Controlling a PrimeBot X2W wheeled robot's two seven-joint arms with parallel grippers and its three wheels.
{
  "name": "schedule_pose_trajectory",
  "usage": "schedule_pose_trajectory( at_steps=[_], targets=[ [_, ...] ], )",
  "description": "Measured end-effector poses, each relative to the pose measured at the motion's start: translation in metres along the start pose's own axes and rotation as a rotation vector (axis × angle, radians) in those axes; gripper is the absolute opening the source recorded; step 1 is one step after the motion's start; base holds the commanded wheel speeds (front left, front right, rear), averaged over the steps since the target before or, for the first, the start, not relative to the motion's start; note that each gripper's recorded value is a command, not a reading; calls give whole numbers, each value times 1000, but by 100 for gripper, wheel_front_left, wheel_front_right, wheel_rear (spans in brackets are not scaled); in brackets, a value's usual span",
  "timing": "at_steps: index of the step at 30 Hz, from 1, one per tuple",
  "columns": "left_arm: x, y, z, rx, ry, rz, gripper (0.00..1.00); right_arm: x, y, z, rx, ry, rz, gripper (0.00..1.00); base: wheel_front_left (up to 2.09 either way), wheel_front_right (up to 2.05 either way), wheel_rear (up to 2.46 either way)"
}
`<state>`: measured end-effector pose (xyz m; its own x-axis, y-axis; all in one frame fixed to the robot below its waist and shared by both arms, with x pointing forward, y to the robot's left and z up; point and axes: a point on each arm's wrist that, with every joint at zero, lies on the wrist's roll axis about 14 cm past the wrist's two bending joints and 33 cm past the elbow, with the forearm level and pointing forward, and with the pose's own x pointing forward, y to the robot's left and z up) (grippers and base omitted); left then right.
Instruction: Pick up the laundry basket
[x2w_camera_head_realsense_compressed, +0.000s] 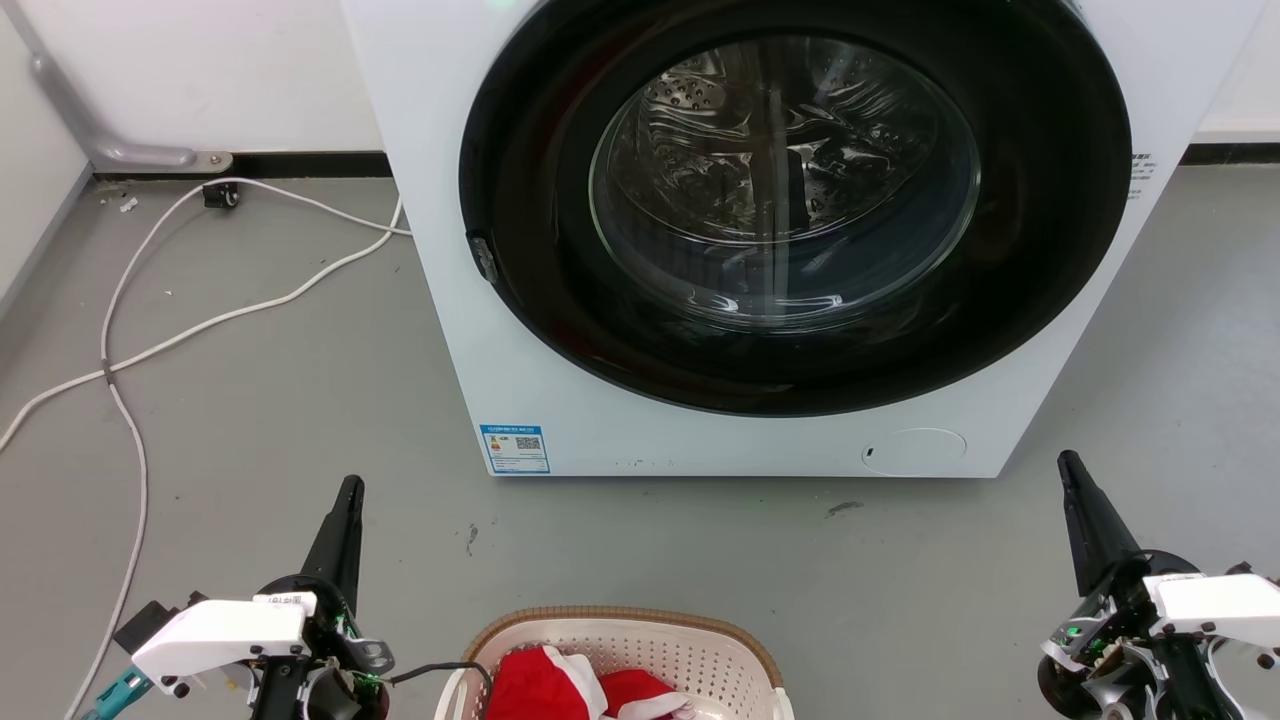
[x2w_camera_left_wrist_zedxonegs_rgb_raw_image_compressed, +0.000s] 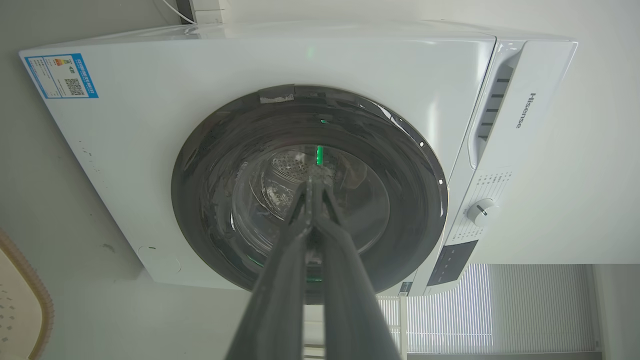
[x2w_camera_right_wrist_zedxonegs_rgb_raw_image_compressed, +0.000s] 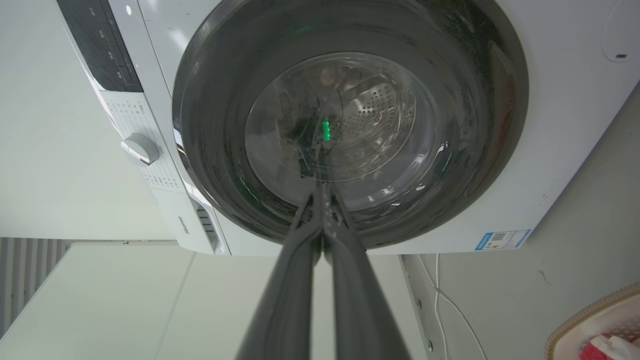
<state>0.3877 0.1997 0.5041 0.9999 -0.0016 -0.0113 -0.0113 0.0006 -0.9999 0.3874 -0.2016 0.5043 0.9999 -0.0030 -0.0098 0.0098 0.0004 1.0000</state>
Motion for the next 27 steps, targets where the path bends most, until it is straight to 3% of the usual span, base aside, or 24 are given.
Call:
schedule_pose_trajectory(
  at_steps=[14, 15, 27],
  targets=[
    [0, 0, 0, 0, 0, 0, 0, 0, 0, 0, -3, 0, 0, 0, 0, 0, 0],
    [0, 0, 0, -1, 0, 1, 100, 0, 0, 0, -3, 0, -1, 100, 0, 0, 0],
    [-2, 5, -8, 13, -5, 15, 100, -4, -6, -4, -27, -17, -17, 100, 0, 0, 0]
  ],
)
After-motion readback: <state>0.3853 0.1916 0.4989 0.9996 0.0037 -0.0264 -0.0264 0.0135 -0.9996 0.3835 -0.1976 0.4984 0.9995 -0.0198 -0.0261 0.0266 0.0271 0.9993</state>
